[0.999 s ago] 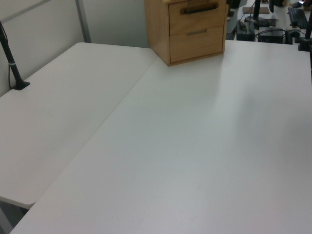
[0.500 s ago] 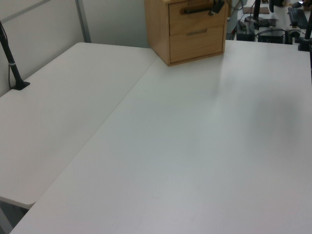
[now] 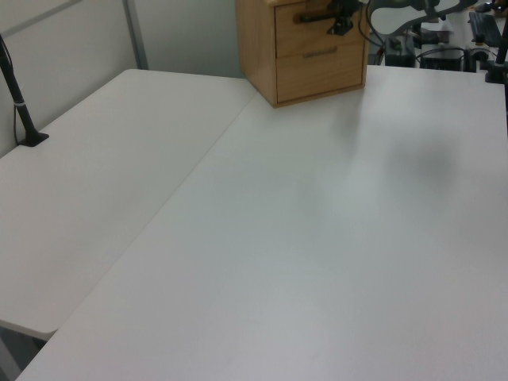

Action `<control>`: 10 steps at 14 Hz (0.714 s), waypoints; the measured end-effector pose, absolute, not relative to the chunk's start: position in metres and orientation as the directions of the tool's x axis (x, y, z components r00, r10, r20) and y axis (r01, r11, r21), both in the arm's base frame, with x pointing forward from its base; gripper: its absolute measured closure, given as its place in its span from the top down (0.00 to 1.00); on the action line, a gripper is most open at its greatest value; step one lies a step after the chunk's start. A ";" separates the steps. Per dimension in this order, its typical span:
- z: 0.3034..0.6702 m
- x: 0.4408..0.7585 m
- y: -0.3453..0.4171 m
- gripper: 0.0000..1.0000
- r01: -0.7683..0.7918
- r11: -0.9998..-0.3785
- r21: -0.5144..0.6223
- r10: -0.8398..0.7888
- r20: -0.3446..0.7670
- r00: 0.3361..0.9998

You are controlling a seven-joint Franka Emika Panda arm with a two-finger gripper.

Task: Open the drawer by sliding it
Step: 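Extend the arm and close the gripper on the black drawer handle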

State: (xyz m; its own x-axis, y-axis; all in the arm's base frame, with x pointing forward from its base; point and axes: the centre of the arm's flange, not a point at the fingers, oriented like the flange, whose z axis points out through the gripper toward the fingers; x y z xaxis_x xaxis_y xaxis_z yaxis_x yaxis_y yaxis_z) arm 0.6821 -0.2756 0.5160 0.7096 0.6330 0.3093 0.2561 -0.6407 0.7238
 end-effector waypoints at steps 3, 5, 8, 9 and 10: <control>0.509 0.687 -0.288 0.79 0.303 -0.568 0.765 0.691 0.243 0.681; 0.495 0.689 -0.301 0.78 0.314 -0.500 0.807 0.736 0.206 0.644; 0.488 0.690 -0.316 0.73 0.341 -0.414 0.844 0.777 0.133 0.615; 0.490 0.691 -0.318 0.66 0.351 -0.387 0.853 0.788 0.109 0.605; 0.494 0.692 -0.319 0.54 0.356 -0.367 0.859 0.796 0.092 0.599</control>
